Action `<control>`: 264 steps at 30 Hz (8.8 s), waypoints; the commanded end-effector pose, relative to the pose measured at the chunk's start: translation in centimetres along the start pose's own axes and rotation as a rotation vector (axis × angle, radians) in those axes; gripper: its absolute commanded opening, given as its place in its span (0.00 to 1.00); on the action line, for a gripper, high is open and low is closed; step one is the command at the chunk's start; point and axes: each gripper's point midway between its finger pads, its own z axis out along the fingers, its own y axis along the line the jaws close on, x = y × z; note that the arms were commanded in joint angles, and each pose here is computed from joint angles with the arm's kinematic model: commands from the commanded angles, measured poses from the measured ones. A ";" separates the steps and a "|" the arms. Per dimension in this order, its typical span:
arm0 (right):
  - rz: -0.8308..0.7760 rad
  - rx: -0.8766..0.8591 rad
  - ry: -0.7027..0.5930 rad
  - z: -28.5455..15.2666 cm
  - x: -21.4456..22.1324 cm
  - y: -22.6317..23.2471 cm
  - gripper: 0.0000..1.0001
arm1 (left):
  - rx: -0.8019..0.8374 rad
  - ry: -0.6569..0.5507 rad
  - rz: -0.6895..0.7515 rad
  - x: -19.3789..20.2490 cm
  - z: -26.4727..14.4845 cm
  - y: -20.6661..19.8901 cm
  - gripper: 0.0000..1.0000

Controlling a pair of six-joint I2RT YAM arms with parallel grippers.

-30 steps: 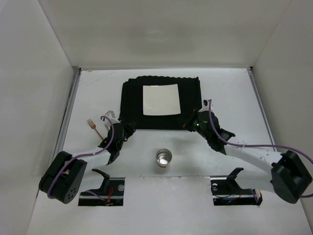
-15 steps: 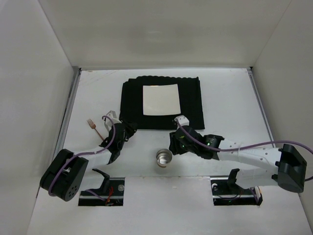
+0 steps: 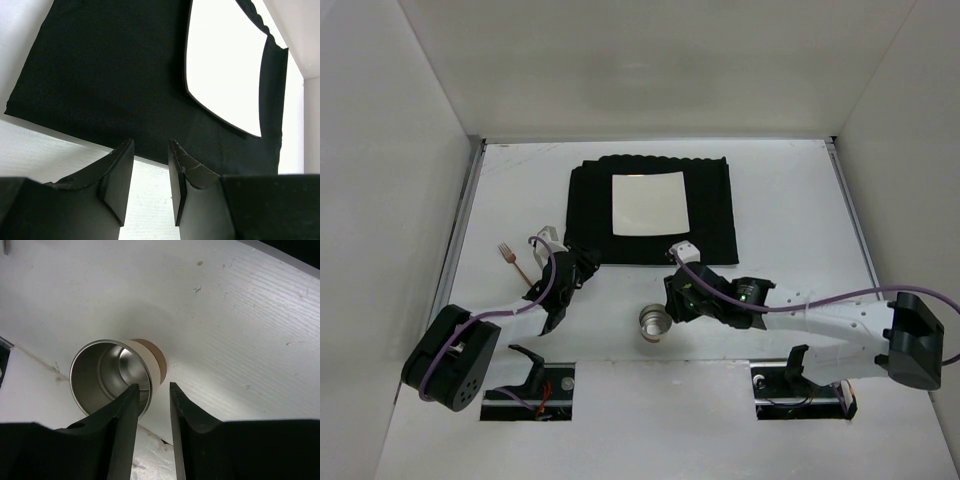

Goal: Set the dinner table for one person

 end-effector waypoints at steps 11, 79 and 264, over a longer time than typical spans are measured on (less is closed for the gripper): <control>0.017 -0.053 -0.109 -0.4 -5.1 1.8 0.01 | 0.050 -0.039 -0.027 -1.2 0.1 -1.5 0.31; 0.523 0.191 -0.801 -5.7 -22.6 -17.8 0.16 | -0.220 -0.151 0.187 -6.7 -4.3 1.4 0.42; 0.574 0.151 -0.680 -0.5 -12.4 -17.9 0.26 | -0.736 -0.085 0.140 -8.0 -3.9 16.0 0.26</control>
